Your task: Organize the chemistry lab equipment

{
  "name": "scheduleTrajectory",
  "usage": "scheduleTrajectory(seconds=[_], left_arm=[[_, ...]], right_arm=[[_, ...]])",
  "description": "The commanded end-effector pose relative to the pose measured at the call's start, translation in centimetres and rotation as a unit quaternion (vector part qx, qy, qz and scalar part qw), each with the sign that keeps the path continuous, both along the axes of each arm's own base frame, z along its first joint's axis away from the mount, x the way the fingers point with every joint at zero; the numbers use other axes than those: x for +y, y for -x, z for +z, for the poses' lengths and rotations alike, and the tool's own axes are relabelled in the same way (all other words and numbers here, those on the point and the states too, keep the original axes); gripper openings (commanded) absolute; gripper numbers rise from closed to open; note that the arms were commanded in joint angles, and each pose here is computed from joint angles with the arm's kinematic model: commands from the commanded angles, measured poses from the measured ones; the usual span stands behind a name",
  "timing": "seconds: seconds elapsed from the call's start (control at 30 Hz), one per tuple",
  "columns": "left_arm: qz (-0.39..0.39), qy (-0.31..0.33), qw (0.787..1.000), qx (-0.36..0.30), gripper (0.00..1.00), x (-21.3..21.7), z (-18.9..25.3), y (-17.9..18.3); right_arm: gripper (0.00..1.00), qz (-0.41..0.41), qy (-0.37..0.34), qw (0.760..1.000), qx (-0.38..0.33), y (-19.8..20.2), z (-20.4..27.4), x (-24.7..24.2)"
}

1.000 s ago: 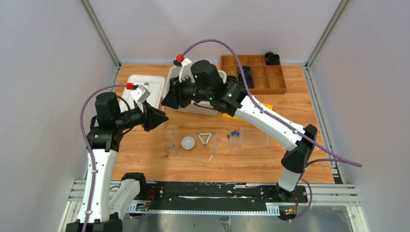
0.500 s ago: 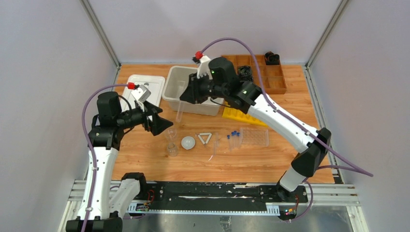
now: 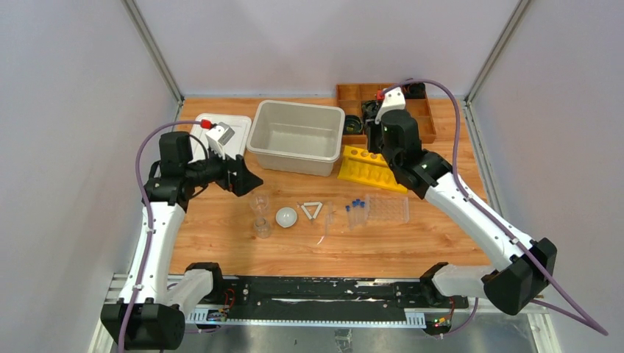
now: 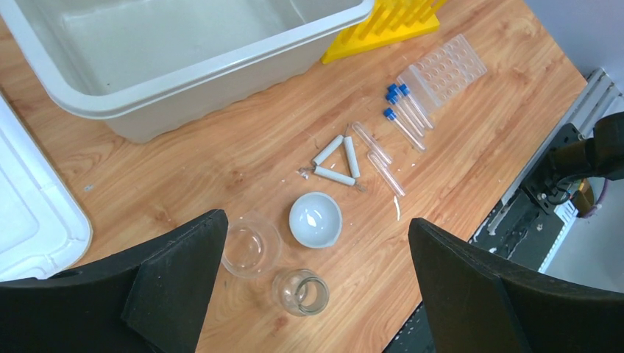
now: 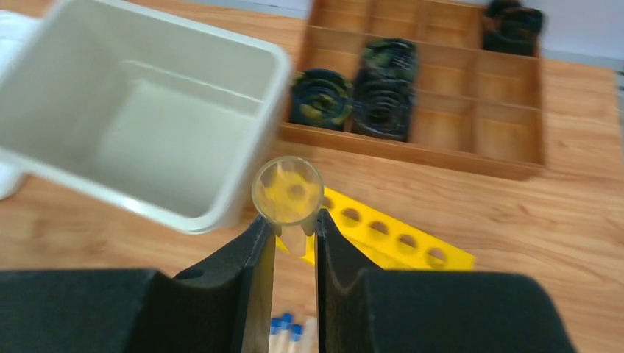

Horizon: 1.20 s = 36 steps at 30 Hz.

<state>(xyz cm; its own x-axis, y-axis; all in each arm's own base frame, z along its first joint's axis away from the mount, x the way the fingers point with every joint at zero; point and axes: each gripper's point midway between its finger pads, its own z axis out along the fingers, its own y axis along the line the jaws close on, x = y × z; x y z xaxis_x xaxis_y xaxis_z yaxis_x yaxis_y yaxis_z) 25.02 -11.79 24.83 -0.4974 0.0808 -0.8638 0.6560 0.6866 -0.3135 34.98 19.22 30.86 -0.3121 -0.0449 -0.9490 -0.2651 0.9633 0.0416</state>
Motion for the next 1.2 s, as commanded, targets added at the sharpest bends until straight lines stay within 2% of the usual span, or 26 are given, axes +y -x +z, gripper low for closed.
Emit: scheduleTrajectory(seconds=[0.0, 0.3, 0.63, 1.17], left_arm=[[0.003, -0.006, 1.000, -0.014, 1.00, 0.2, 0.5, 0.0], [-0.004, -0.016, 1.000, -0.018, 1.00, 0.3, 0.2, 0.8], [-0.002, -0.019, 1.000, -0.016, 1.00, 0.4, 0.2, 0.9], [-0.001, -0.024, 0.999, -0.021, 1.00, 0.5, 0.5, 0.8]], right_arm=[[0.00, -0.126, 0.041, 0.989, -0.073, -2.5, 1.0, -6.0], [0.00, -0.164, 0.052, 0.982, -0.075, -3.9, -2.8, -8.3], [0.00, -0.177, 0.016, 0.981, -0.072, -4.2, -6.6, -8.8], [0.00, -0.171, -0.009, 0.984, -0.047, -4.7, -9.4, -9.0]])
